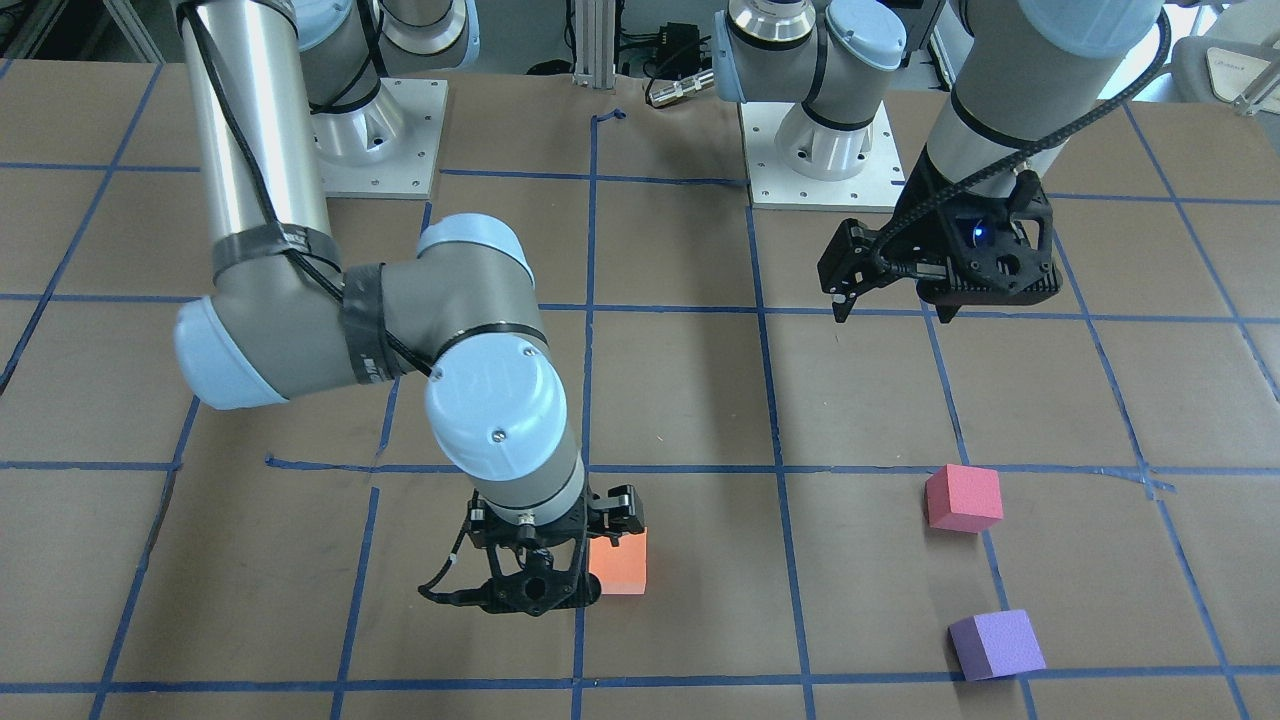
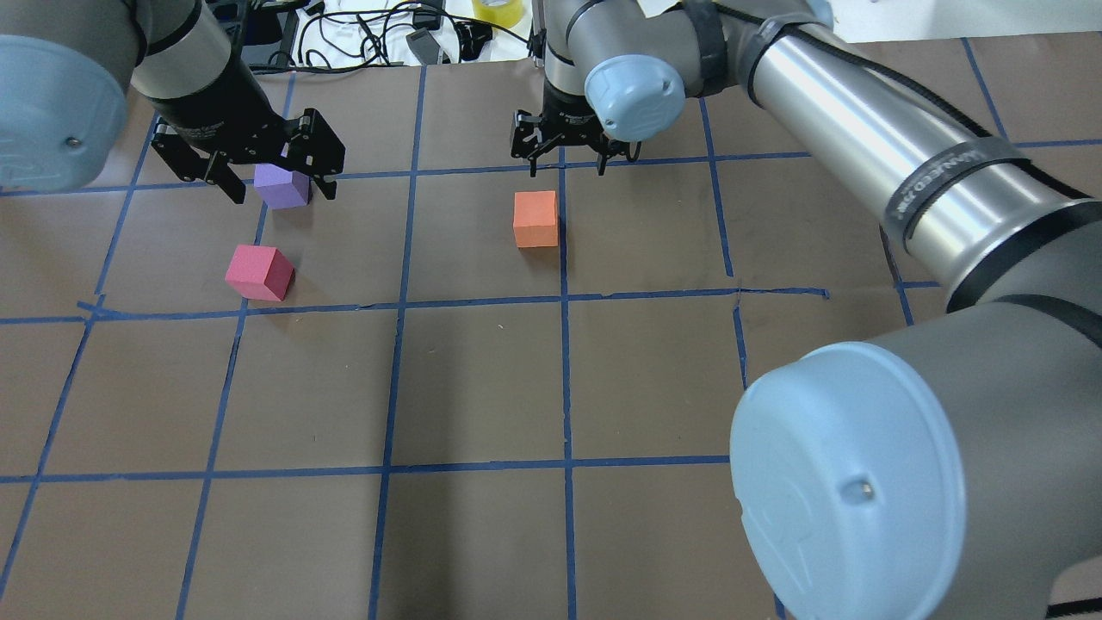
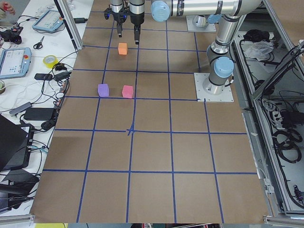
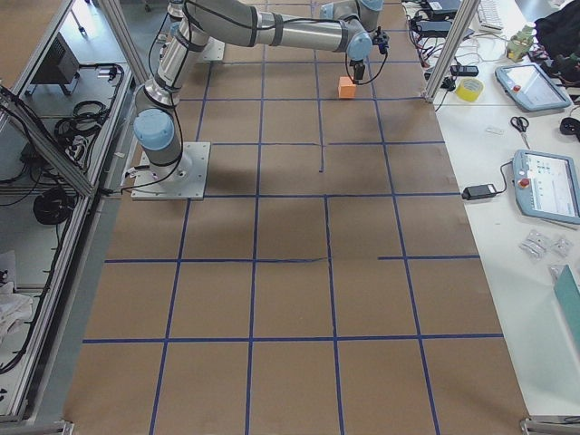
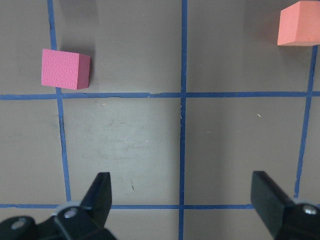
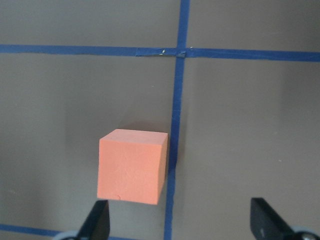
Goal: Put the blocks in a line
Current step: 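Lower the orange cube, open the right gripper and lift it away, then reach the left gripper over to the orange cube and grasp it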
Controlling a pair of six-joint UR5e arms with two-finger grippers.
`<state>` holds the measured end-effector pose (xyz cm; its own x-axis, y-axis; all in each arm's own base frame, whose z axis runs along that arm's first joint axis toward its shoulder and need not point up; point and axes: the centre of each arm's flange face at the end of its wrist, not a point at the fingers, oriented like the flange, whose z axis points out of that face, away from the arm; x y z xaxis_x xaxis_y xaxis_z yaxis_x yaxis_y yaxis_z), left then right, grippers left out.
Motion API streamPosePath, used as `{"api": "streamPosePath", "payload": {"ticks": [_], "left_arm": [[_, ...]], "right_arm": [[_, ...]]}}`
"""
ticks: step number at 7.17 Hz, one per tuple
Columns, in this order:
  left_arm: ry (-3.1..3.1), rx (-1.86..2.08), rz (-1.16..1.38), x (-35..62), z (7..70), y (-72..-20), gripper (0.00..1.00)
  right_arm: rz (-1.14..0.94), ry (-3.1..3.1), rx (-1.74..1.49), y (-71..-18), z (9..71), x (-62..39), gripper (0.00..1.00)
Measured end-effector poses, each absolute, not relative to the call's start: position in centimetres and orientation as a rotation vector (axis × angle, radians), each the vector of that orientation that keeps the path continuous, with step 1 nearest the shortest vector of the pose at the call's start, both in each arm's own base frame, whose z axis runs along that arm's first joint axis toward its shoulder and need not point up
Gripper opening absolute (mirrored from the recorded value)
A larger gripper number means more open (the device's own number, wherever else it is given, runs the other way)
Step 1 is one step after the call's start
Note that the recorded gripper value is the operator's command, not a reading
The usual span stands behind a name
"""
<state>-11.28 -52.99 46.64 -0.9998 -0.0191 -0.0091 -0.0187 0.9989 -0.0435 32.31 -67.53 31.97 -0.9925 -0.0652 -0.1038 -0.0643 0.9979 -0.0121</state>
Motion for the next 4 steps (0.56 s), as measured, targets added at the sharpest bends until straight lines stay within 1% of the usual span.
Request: {"api": "streamPosePath", "payload": {"ticks": [2,4], "left_arm": [[3.138,-0.070,-0.104,-12.0,45.0,-54.9,1.00],[3.150,-0.125,-0.144,-15.4,42.1,-57.0,1.00]], "right_arm": [[0.023,3.049,-0.117,-65.3,39.6,25.5,1.00],[0.049,3.057,-0.041,-62.4,46.0,17.5,1.00]]}}
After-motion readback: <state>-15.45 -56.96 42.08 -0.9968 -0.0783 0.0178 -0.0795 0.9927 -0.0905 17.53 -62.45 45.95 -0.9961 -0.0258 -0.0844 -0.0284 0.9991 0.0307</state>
